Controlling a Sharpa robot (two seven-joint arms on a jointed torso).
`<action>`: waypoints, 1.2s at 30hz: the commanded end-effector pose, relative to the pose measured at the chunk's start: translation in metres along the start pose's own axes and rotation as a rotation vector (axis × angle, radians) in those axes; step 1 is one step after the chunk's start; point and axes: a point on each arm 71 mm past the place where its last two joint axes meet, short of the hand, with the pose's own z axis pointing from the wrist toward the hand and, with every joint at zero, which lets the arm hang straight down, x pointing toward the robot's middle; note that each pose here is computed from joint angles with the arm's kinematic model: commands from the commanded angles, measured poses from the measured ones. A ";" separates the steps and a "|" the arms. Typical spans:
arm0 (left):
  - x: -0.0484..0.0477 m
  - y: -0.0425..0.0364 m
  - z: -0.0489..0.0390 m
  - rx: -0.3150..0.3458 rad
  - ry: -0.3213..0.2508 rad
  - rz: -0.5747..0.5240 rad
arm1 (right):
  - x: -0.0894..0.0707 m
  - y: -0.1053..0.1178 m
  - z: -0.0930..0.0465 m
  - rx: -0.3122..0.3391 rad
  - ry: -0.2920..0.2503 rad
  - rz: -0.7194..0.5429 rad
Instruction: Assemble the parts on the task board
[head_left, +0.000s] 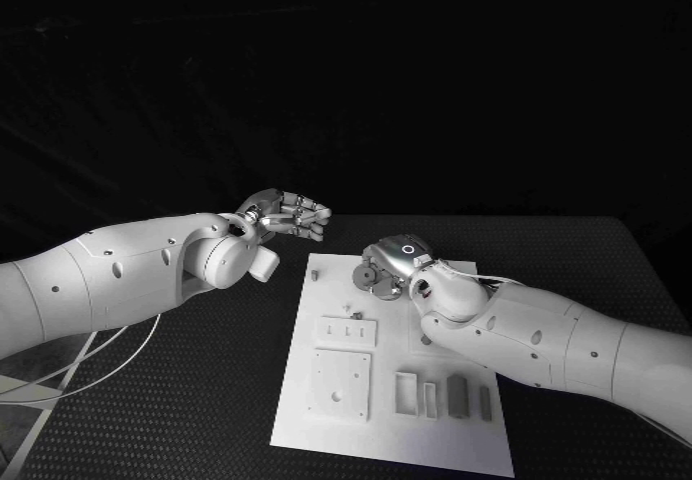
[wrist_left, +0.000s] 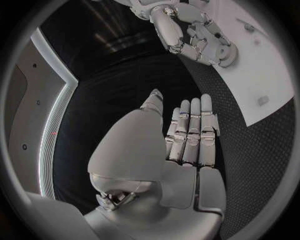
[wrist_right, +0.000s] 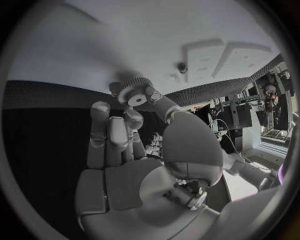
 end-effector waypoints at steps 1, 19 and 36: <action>0.0019 -0.0013 0.0001 0.008 0.017 0.001 | 0.003 -0.001 0.000 0.000 0.033 0.011; 0.0030 -0.0016 0.0005 0.010 0.019 0.001 | 0.006 -0.001 0.000 0.001 0.078 0.039; 0.0020 -0.0015 0.0007 0.010 0.015 0.002 | 0.008 -0.003 -0.002 0.007 0.096 0.049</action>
